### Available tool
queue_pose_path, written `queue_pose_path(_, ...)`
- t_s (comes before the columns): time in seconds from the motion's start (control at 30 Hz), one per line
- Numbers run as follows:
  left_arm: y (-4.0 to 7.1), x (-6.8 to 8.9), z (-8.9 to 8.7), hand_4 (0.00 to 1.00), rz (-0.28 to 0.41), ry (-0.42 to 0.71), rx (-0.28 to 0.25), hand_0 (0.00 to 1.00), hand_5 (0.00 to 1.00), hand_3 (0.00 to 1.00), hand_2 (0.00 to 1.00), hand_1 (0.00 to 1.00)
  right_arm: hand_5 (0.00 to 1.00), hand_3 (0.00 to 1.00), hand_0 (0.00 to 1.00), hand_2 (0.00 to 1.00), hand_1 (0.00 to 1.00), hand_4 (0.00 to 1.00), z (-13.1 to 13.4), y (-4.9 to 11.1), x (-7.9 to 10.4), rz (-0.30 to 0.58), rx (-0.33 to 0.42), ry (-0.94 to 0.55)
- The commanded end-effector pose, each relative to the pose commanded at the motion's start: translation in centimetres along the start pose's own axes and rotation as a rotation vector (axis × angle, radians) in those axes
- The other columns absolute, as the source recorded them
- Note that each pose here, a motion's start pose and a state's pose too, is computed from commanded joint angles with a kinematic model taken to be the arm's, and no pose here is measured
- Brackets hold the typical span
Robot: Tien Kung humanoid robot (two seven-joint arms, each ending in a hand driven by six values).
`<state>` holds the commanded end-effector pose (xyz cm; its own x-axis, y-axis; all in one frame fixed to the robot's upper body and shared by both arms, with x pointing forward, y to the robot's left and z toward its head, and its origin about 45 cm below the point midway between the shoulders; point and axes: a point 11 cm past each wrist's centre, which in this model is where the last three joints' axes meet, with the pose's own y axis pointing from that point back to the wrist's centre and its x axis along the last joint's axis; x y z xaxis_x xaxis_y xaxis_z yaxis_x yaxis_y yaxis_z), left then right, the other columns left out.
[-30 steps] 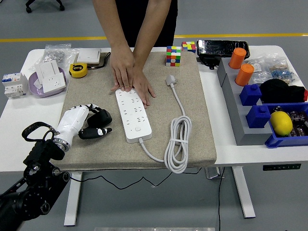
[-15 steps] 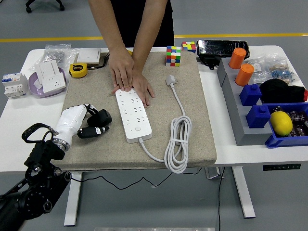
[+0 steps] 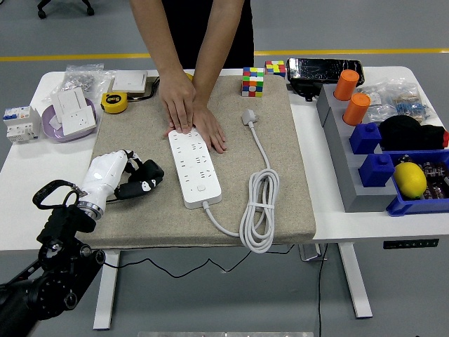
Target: Pick up the plug,place it near the board,insert it into the board,press the button
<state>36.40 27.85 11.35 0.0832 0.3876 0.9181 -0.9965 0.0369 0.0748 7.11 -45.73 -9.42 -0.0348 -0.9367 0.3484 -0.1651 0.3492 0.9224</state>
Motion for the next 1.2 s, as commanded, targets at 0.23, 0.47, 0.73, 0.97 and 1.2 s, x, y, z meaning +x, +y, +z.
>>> queue_pose_path(0.23,-0.1,1.1,0.7,0.303,0.043,-0.016,-0.04,0.418,0.149,0.289,0.274,0.281,0.92,0.785,0.824,0.747,0.749,0.998,0.0,0.0,0.0,0.0,0.0,-0.002)
queue_pose_path(0.47,-0.7,2.8,3.0,0.35,0.062,0.031,-0.141,0.414,0.183,0.283,0.267,0.278,0.92,0.785,0.825,0.747,0.749,0.998,0.0,0.0,0.1,0.001,-0.001,-0.001)
queue_pose_path(0.73,-2.3,4.2,6.5,0.402,0.028,-0.039,-0.311,0.415,0.146,0.287,0.268,0.28,0.919,0.785,0.825,0.747,0.749,0.998,-0.4,0.0,0.3,0.005,0.005,0.006)
queue_pose_path(0.97,-3.3,3.7,8.9,0.412,-0.011,-0.169,-0.435,0.415,0.135,0.286,0.268,0.281,0.919,0.785,0.826,0.746,0.75,0.998,-0.5,0.0,0.6,0.01,0.004,0.012)
queue_pose_path(1.2,-3.7,2.6,8.7,0.424,-0.038,-0.242,-0.48,0.415,0.133,0.289,0.266,0.286,0.919,0.785,0.825,0.746,0.749,0.998,-0.7,0.0,0.8,0.012,0.008,0.018)
